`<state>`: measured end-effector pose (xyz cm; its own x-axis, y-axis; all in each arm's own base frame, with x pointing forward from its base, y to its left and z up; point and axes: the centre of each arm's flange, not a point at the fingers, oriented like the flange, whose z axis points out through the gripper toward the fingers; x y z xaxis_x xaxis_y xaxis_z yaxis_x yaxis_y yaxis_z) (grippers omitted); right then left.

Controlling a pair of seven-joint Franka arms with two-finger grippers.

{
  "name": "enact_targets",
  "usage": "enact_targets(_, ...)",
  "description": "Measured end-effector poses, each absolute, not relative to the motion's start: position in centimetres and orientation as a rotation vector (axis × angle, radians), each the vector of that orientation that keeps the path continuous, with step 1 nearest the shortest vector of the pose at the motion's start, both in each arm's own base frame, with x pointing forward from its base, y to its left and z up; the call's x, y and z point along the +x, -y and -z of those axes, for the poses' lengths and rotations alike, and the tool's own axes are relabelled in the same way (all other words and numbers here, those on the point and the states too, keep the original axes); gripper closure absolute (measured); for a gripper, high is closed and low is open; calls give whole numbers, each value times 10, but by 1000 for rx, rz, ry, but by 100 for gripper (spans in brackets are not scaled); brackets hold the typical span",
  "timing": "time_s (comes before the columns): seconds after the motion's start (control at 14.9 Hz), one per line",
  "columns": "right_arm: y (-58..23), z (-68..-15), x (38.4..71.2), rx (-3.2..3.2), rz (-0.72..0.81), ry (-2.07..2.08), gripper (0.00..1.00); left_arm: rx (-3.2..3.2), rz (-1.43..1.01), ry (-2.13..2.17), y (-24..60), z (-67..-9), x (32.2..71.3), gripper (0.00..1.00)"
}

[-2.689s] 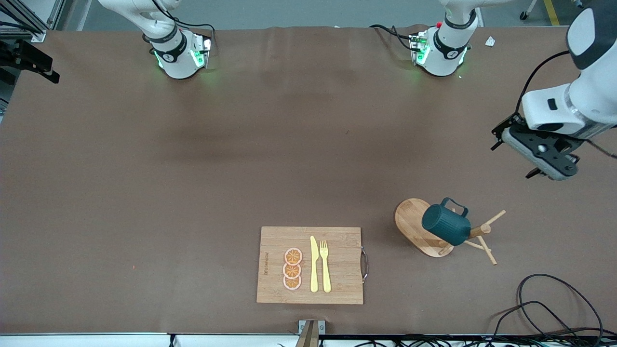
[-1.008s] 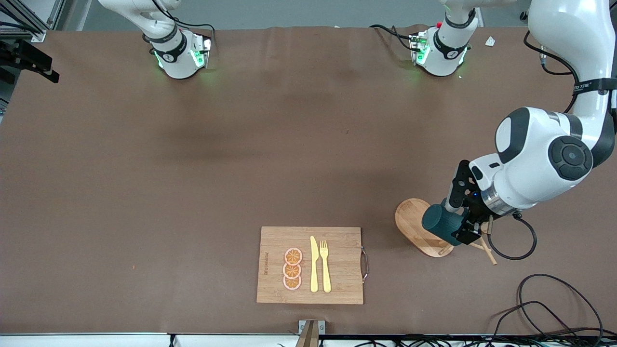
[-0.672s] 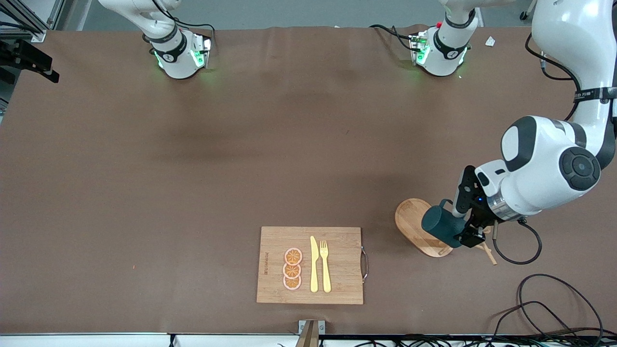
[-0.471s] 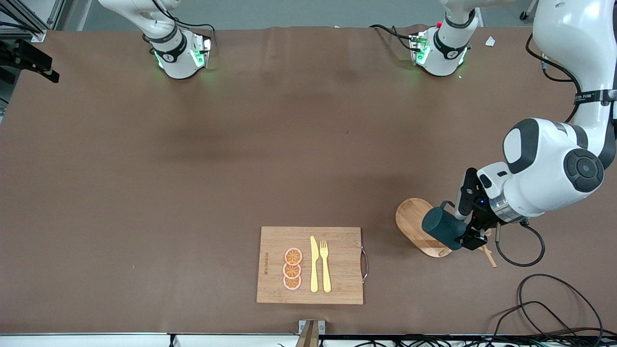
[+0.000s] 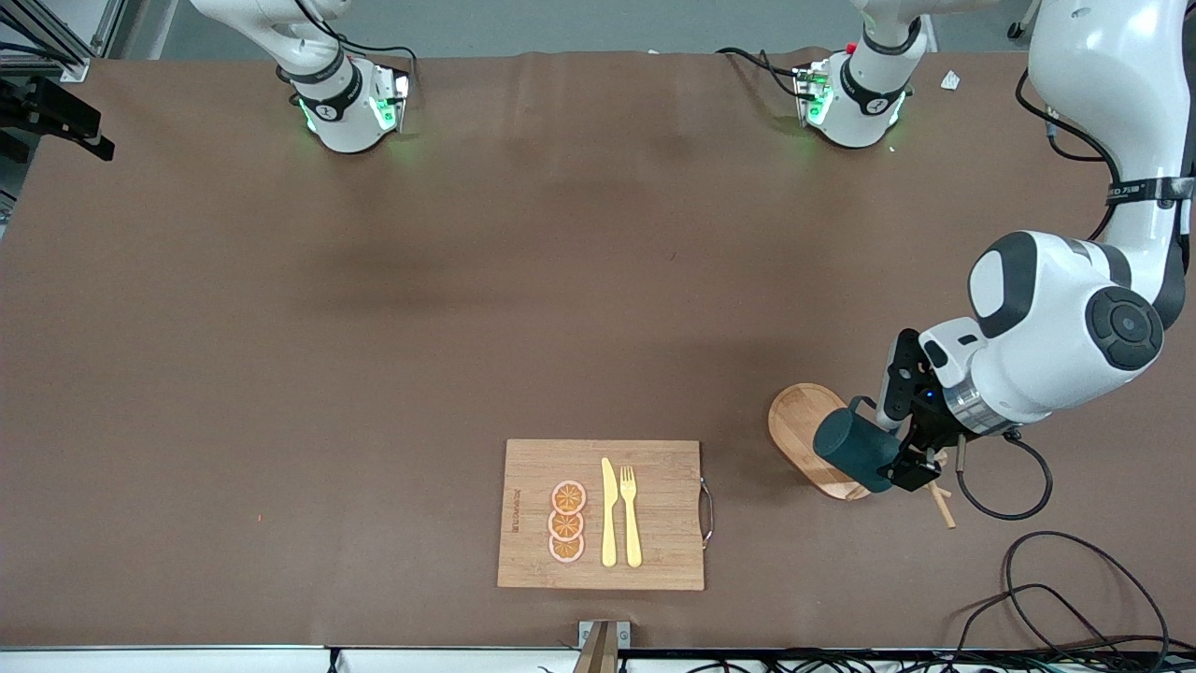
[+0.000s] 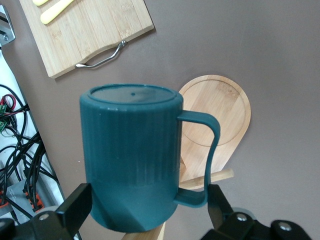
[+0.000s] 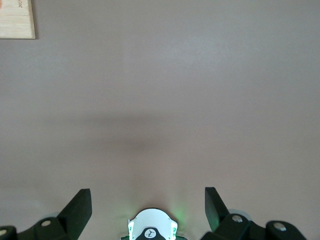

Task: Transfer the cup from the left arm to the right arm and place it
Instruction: 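Close the left gripper on the teal mug body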

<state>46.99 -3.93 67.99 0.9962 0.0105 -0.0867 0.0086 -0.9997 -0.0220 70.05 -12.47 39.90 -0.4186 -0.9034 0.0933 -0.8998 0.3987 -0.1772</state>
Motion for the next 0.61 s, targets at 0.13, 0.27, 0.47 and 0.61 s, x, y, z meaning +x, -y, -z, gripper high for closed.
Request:
enact_targets(0.13,40,-680,470,-3117,-136,13,0,-1684,316,-2610,124,-400,701,0)
enact_targets(0.27,41,-680,470,-3117,-136,11,0,-1698,321,-2603,120,-400,702,0)
enact_targets(0.47,41,-680,470,-3117,-136,11,0,-1720,330,-2592,113,-400,703,0)
enact_targets(0.61,41,-680,470,-3117,-136,11,0,-1726,331,-2588,110,-400,704,0)
